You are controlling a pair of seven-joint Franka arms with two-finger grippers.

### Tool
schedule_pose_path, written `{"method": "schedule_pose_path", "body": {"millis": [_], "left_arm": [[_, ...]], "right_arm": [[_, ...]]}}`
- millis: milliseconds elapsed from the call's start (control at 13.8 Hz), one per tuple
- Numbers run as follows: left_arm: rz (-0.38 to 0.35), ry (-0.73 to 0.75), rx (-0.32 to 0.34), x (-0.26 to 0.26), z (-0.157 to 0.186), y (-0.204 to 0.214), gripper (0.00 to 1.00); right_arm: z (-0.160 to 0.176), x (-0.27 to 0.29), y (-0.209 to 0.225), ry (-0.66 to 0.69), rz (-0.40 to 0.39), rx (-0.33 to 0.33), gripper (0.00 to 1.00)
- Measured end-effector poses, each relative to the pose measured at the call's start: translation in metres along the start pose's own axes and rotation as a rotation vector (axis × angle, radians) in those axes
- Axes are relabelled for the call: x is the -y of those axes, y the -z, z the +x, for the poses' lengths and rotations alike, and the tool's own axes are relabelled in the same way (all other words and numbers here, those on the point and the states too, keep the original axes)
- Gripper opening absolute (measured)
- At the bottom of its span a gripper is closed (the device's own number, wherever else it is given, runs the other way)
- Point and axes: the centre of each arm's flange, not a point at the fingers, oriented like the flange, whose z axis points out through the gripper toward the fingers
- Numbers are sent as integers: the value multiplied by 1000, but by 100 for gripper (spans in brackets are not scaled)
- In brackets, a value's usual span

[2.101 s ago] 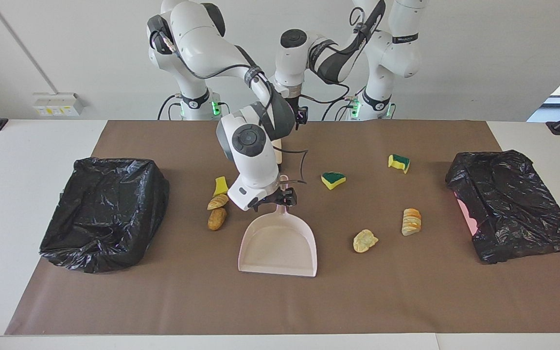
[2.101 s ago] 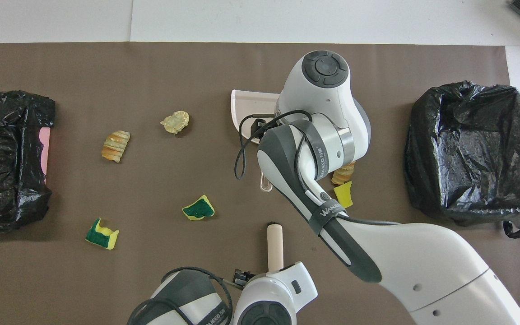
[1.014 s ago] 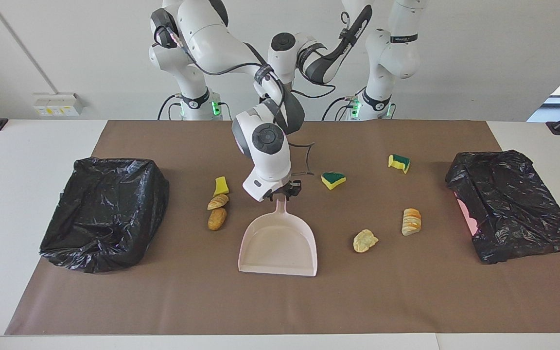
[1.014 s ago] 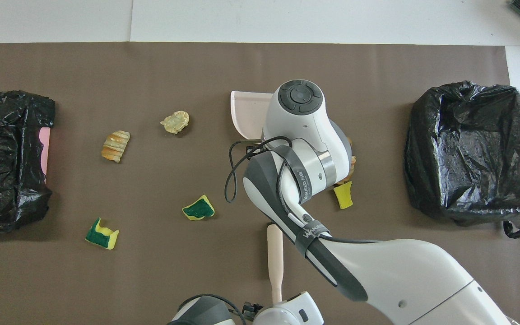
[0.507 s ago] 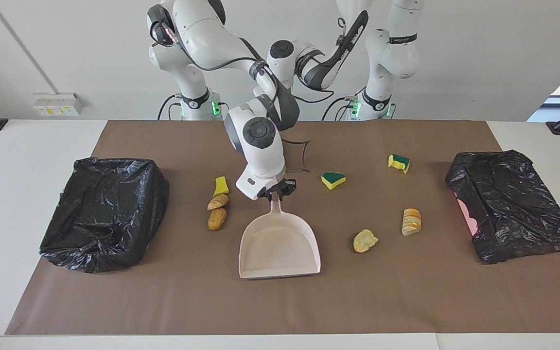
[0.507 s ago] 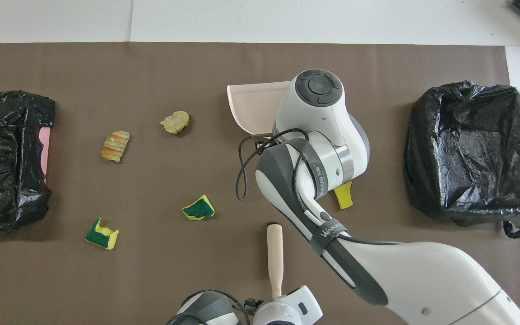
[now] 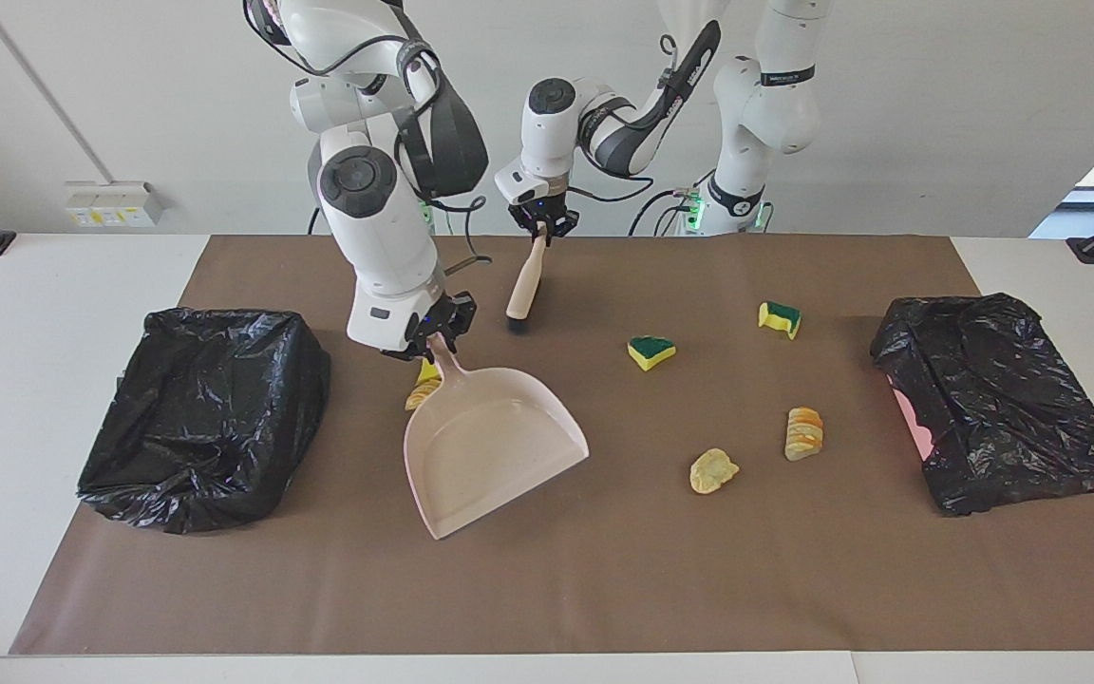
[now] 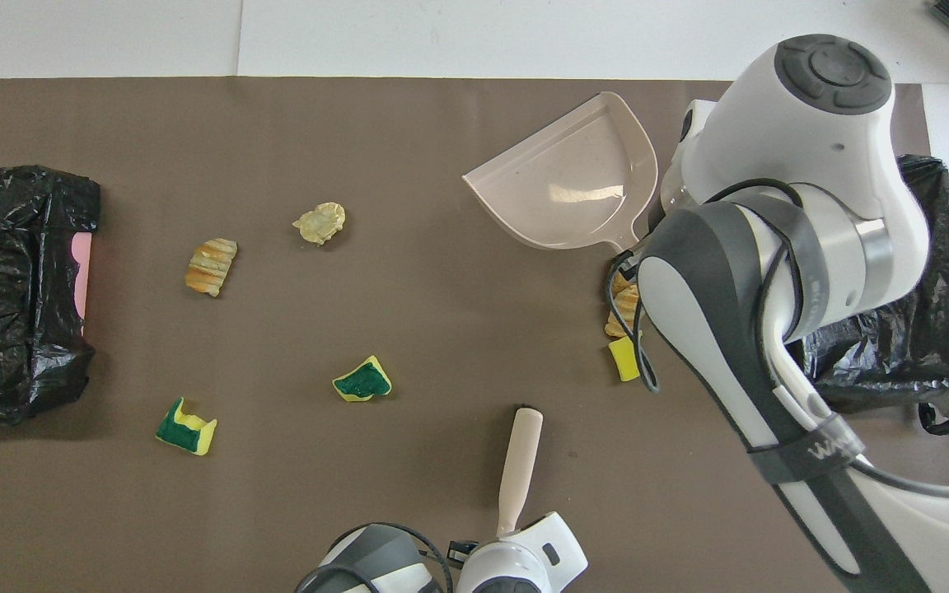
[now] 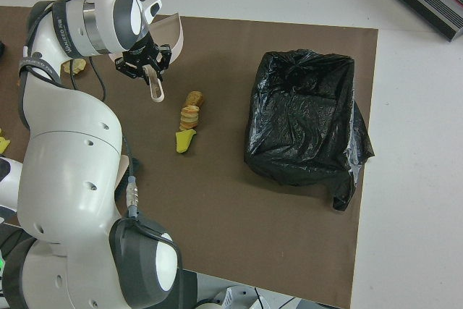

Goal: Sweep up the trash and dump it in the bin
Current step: 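Place the dustpan with the right gripper while the left gripper grasps the brush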

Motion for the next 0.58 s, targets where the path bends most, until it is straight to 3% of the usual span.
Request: {"method": "schedule_pose_path", "body": {"millis": [290, 580], "left_arm": [[46, 84, 30, 35, 47, 59, 26], [68, 237, -20, 117, 105, 103, 26]], "right_arm": [[-27, -22, 14, 261, -45, 50, 31], [-44, -18, -21, 463, -45, 144, 31]]}}
